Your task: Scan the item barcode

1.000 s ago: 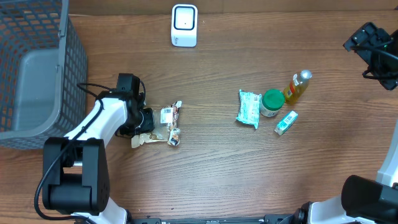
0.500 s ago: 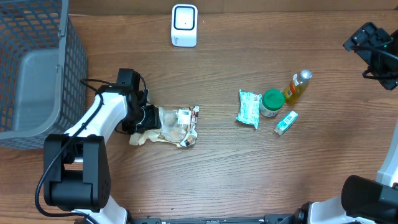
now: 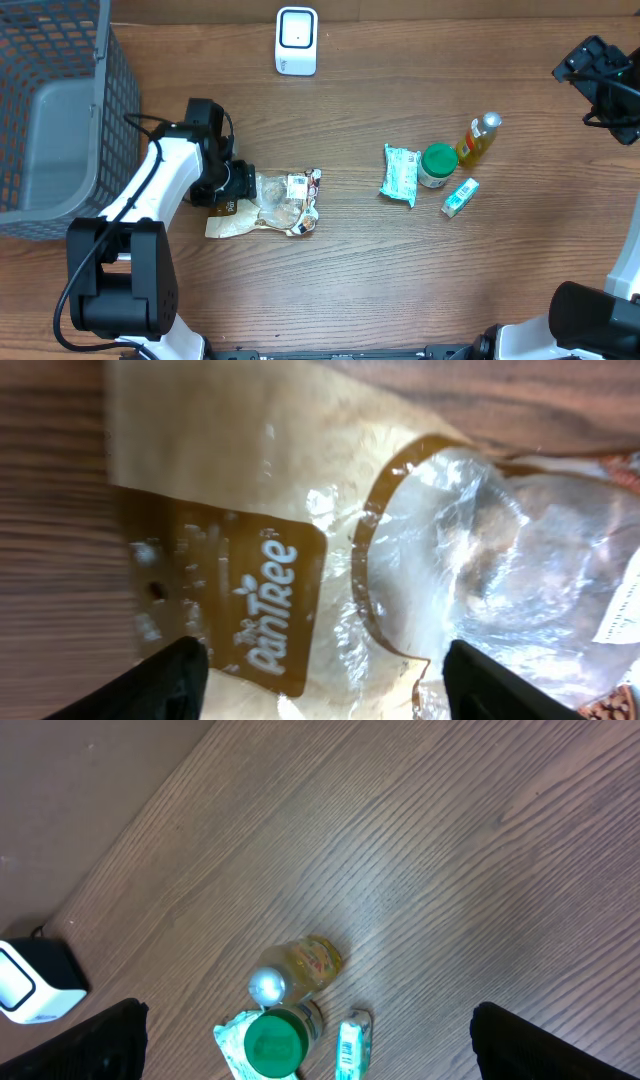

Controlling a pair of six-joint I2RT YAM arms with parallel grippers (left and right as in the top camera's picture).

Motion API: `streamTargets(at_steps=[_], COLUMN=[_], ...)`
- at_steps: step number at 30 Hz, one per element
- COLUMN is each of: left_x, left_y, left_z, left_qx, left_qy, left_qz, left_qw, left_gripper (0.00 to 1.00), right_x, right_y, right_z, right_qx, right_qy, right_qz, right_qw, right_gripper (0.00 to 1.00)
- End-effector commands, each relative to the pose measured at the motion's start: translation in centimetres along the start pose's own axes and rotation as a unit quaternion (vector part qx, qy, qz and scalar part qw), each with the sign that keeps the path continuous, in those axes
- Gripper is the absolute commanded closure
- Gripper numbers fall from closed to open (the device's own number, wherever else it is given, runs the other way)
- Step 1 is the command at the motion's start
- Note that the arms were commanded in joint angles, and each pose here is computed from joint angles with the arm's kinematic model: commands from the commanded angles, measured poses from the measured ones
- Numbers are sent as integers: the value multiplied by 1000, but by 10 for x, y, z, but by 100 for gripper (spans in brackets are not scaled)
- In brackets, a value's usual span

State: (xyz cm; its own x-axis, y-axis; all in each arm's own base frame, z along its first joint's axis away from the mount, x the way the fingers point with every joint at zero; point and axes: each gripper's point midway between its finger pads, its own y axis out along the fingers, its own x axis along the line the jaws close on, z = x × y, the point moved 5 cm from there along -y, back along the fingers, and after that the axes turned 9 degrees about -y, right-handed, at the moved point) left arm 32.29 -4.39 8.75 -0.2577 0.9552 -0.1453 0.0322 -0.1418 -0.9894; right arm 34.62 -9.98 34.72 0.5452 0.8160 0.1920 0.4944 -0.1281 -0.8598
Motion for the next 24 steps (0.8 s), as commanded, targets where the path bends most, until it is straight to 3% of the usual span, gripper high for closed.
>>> streamTargets(at_steps=[1, 12, 24], left_x=[8, 14, 15], left_y=[-3, 21, 36], left_z=[-8, -2, 14], left_qx=[-15, -23, 1], left_qy=[-9, -14, -15], left_qz=[-44, -42, -23], left_qw=[999, 999, 1000], left_gripper=[19, 8, 7], right_x=[0, 0, 0], right_y=[0, 0, 0], right_z=[0, 0, 0], right_qx=[0, 0, 0], right_qy=[-1, -1, -1], right_qz=[-2, -2, -2], right_qw=[1000, 1000, 1000], right_gripper=[0, 0, 0])
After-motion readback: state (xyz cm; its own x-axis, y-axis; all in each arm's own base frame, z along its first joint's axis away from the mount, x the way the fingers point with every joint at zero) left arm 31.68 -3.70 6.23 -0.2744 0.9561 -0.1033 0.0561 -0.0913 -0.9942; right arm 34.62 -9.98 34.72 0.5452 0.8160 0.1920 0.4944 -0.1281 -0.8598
